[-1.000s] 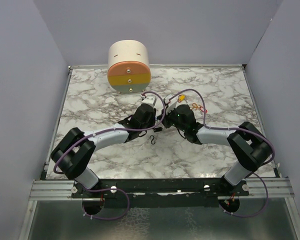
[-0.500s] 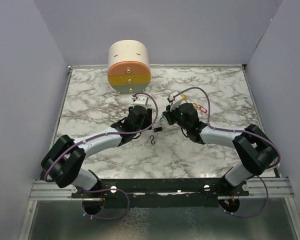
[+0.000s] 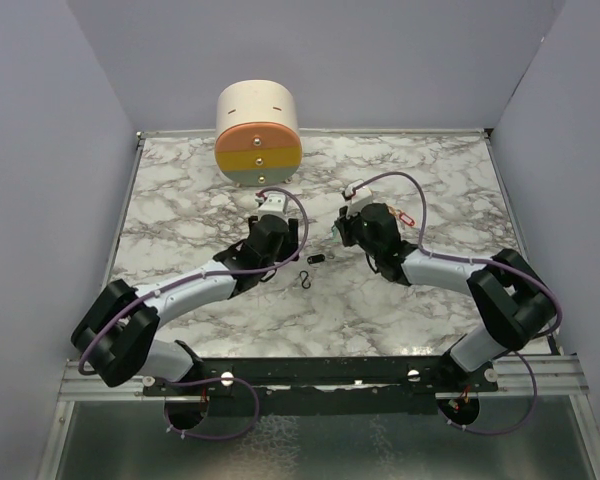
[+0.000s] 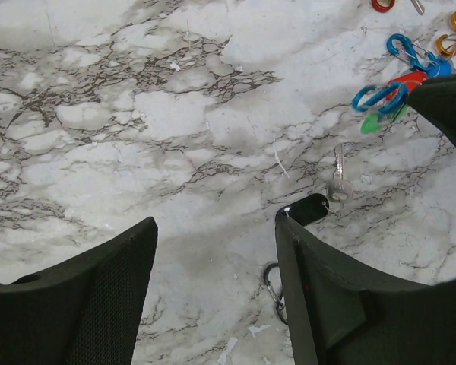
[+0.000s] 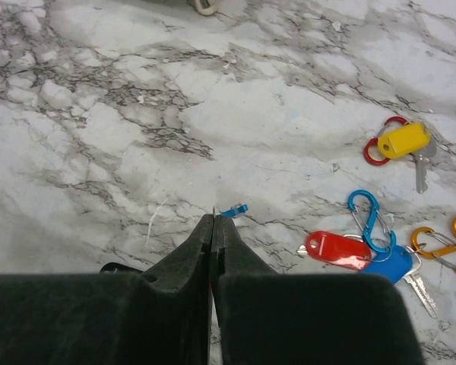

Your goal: Put the keys on the keyring

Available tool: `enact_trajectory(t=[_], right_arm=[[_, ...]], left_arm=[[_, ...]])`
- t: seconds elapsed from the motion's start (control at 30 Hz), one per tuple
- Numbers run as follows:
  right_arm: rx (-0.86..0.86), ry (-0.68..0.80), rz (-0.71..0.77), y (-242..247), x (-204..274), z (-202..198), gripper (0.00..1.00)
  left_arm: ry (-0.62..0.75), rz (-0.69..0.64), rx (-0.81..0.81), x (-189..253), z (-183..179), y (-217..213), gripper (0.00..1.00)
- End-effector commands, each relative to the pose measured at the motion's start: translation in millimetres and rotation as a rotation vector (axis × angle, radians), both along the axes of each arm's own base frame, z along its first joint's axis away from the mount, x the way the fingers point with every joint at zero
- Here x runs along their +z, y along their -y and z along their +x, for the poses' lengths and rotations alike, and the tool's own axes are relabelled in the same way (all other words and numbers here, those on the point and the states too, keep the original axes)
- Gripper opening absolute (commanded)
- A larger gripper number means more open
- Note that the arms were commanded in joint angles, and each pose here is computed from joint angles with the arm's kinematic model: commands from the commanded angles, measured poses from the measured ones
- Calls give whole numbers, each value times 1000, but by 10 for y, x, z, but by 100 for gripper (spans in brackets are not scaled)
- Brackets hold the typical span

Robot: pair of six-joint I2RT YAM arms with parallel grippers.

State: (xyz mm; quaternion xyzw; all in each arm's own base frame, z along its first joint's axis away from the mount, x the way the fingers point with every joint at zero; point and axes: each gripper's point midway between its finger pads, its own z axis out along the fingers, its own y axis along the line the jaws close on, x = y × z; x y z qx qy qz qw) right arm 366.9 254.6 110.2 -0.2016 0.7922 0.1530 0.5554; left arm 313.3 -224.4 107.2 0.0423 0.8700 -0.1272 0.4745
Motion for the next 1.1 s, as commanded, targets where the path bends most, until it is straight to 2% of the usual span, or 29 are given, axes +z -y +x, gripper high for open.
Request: enact_trajectory(t=[0.0, 0.1, 0.17, 0.2, 0.63, 0.73, 0.8, 0.87, 1.07], right_arm=[[-99, -6, 3, 128, 45, 251, 1], [-118, -10, -5, 163, 6, 392, 1], [-130, -11, 5, 215, 8, 498, 1], [-134, -10, 10, 232, 11, 546, 1], [-133, -46, 28, 192, -121, 1003, 2], [-107, -56, 35, 125, -145, 1009, 10], [-92, -55, 50, 97, -130, 990, 23], [-82, -41, 66, 86, -68, 966, 33], [-48, -29, 96, 111, 92, 773, 37]], left_arm=[[31, -19, 34, 90, -15, -86, 70], [37, -26, 46, 100, -37, -125, 78], [47, -33, 56, 98, -52, -158, 94], [51, -35, 61, 99, -56, -172, 99], [72, -44, 81, 131, -45, -209, 99], [75, -45, 83, 136, -39, -208, 99], [72, -43, 81, 128, -37, -203, 99], [70, -43, 81, 120, -38, -201, 99], [67, -58, 80, 111, -43, -185, 99]])
